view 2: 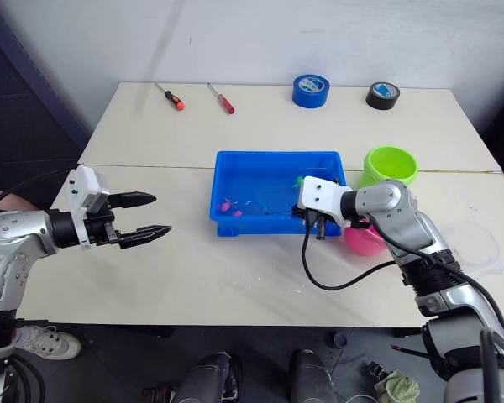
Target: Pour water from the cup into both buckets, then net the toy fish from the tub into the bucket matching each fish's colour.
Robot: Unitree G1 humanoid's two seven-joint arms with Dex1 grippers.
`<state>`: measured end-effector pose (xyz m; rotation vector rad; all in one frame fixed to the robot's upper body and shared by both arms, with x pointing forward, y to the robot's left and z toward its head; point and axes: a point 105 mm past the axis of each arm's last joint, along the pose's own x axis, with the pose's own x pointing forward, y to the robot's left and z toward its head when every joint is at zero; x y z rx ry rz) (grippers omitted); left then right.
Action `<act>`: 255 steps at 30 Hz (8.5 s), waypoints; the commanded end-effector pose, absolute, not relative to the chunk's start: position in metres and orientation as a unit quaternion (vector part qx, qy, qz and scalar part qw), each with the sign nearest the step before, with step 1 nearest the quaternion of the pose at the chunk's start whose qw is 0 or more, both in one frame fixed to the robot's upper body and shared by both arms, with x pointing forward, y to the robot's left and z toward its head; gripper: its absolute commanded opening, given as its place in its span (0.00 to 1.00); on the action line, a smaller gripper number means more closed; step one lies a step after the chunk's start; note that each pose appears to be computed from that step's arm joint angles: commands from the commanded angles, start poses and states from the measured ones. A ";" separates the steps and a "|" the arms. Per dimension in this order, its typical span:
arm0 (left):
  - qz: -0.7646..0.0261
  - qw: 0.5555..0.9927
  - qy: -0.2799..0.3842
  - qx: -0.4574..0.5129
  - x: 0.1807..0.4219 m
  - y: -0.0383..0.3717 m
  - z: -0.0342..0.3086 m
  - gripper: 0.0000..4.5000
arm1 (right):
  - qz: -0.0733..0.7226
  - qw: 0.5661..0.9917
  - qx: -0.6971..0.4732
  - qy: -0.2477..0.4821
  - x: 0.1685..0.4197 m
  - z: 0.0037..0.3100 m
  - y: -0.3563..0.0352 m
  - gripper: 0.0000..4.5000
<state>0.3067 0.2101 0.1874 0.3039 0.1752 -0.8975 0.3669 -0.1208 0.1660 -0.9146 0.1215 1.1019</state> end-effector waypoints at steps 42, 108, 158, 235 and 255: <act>-0.457 0.877 0.024 0.147 0.322 0.185 0.206 0.99 | 0.435 0.828 -0.345 0.082 0.378 0.176 -0.169 0.00; -0.727 0.680 -0.053 0.077 0.338 0.039 0.230 0.99 | 0.093 0.954 -0.266 0.101 0.187 0.227 -0.297 0.00; -0.487 0.857 0.049 0.161 0.340 0.189 0.191 0.99 | 0.429 0.860 -0.276 0.027 0.339 0.210 -0.147 0.00; -0.707 0.701 -0.063 0.070 0.359 0.041 0.232 0.99 | 0.099 0.889 -0.437 0.091 0.199 0.237 -0.293 0.00; -0.678 0.727 -0.077 0.071 0.369 0.053 0.238 0.99 | 0.114 0.569 -0.814 0.013 0.217 0.246 -0.310 0.00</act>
